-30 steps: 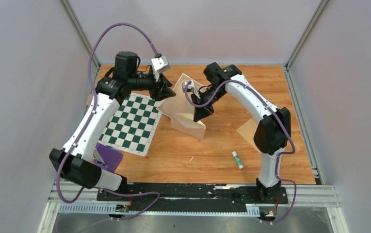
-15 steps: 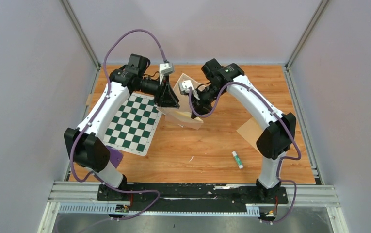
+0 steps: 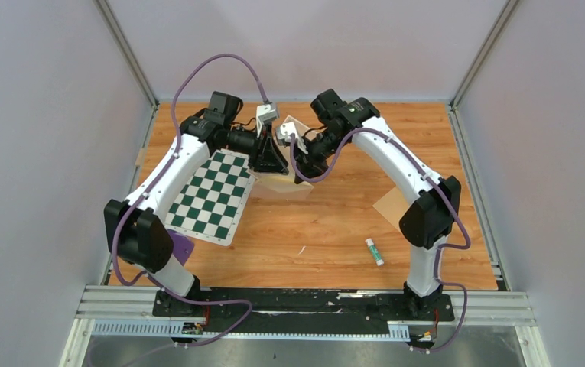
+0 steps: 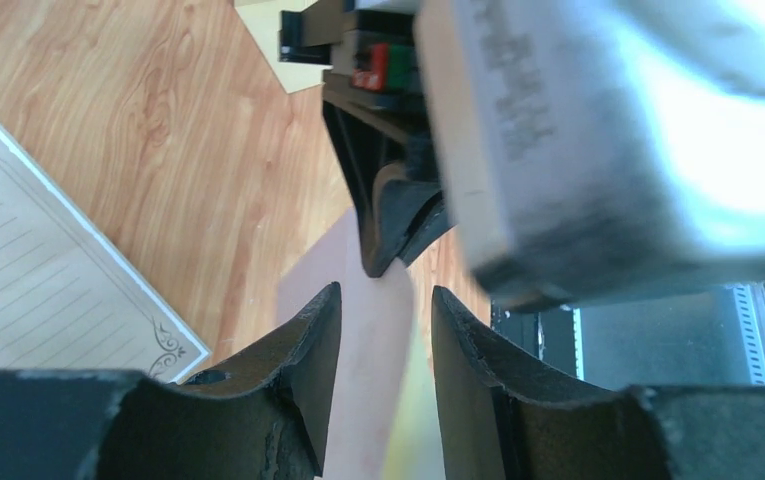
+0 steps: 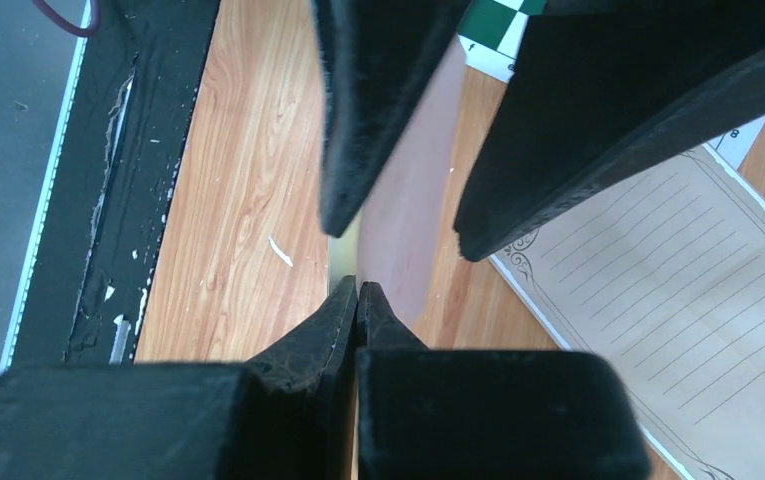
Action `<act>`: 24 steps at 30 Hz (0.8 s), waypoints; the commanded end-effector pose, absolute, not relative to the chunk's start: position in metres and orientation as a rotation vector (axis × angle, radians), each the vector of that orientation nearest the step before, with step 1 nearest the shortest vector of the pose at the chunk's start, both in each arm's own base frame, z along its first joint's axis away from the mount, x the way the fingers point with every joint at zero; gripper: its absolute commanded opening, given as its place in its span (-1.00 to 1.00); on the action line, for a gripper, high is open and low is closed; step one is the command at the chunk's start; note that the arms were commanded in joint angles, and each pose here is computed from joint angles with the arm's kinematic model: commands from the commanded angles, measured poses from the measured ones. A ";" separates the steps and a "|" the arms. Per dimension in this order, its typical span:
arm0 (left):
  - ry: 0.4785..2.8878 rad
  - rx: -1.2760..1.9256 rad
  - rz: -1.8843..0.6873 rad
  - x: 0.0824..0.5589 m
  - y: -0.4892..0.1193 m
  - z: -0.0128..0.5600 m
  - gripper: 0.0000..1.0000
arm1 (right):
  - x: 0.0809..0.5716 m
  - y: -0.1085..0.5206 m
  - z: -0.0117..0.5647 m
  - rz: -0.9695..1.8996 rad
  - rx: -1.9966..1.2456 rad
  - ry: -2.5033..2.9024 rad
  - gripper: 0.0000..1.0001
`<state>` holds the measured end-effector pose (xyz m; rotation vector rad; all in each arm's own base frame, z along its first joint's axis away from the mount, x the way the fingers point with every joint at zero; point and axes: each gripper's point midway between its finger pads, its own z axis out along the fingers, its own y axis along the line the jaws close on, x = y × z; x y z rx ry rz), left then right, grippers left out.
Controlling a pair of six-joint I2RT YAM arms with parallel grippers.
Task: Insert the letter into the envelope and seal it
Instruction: Place the letter in the envelope.
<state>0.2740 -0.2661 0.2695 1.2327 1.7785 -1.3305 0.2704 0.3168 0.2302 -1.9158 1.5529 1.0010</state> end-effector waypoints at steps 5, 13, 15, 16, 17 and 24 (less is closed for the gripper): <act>1.732 1.281 -1.380 0.263 -0.268 0.275 -0.07 | 0.282 0.329 0.244 1.011 -1.860 1.537 -1.00; 1.757 1.294 -1.348 0.268 -0.267 0.265 -0.34 | 0.282 0.328 0.247 1.009 -1.849 1.537 -1.00; 1.765 1.292 -1.359 0.268 -0.268 0.262 -0.46 | 0.282 0.328 0.248 1.010 -1.845 1.540 -1.00; 1.770 1.290 -1.363 0.269 -0.268 0.261 -0.50 | 0.282 0.329 0.247 1.011 -1.846 1.541 -1.00; 1.774 1.288 -1.367 0.269 -0.269 0.260 -0.56 | 0.282 0.328 0.247 1.009 -1.846 1.541 -1.00; 1.789 1.296 -1.358 0.271 -0.269 0.254 -0.84 | 0.283 0.329 0.248 1.004 -1.844 1.537 -1.00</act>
